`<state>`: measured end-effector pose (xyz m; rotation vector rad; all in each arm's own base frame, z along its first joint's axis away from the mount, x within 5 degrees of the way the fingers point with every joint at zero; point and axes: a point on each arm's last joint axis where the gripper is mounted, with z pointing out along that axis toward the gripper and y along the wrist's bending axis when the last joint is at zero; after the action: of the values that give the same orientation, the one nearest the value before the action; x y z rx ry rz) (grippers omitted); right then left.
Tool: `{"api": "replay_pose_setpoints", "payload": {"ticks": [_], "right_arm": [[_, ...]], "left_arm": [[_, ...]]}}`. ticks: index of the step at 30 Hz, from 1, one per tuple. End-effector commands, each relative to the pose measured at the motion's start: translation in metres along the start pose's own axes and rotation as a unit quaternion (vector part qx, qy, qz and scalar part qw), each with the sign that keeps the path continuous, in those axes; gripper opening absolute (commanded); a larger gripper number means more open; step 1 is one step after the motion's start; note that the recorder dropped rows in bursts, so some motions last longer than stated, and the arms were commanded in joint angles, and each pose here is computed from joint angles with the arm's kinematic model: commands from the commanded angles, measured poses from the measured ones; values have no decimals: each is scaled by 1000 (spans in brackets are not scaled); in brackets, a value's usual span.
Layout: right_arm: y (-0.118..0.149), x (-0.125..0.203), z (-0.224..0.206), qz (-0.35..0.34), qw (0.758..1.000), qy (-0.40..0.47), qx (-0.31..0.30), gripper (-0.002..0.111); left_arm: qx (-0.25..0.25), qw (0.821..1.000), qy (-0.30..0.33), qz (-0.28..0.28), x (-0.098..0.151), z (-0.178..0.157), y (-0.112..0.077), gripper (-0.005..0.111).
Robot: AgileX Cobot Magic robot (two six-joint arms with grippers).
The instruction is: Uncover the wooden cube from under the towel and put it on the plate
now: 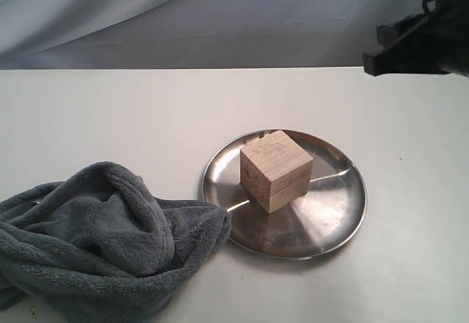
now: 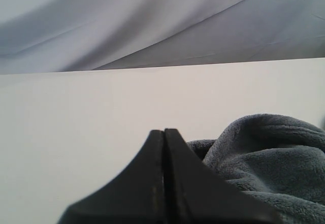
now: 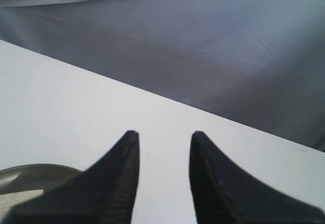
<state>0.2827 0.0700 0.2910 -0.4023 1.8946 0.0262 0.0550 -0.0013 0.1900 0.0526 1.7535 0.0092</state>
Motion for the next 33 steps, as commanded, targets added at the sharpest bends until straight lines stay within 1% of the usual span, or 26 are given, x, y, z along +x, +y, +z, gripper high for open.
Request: {"api": "replay_pose_setpoints", "payload": {"ticks": [1,4,7,11,15,20,23,25,27,33], "right_arm": [[-3,14,-24,4,999,-30,25,14],[-2,24,-38,10,998,-43,33,0],[-2,35,-54,32,996,-66,44,0],[2,52,-80,27,991,-120,58,0],[10,76,-102,43,989,-137,37,0],[17,98,-118,46,987,-151,16,0],[18,104,-123,51,986,-157,18,0],[17,106,-124,66,986,-155,22,0],[16,107,-124,82,985,-150,26,0],[15,107,-124,94,984,-149,29,0]], "left_arm": [[2,1000,-2,0,1,0,0,0],[2,1000,-2,-1,1,0,0,0],[2,1000,-2,-1,1,0,0,0],[2,1000,-2,-1,1,0,0,0],[2,1000,-2,0,1,0,0,0],[2,1000,-2,0,1,0,0,0],[2,1000,-2,0,1,0,0,0],[2,1000,-2,0,1,0,0,0],[2,1000,-2,0,1,0,0,0],[2,1000,-2,-1,1,0,0,0]]}}
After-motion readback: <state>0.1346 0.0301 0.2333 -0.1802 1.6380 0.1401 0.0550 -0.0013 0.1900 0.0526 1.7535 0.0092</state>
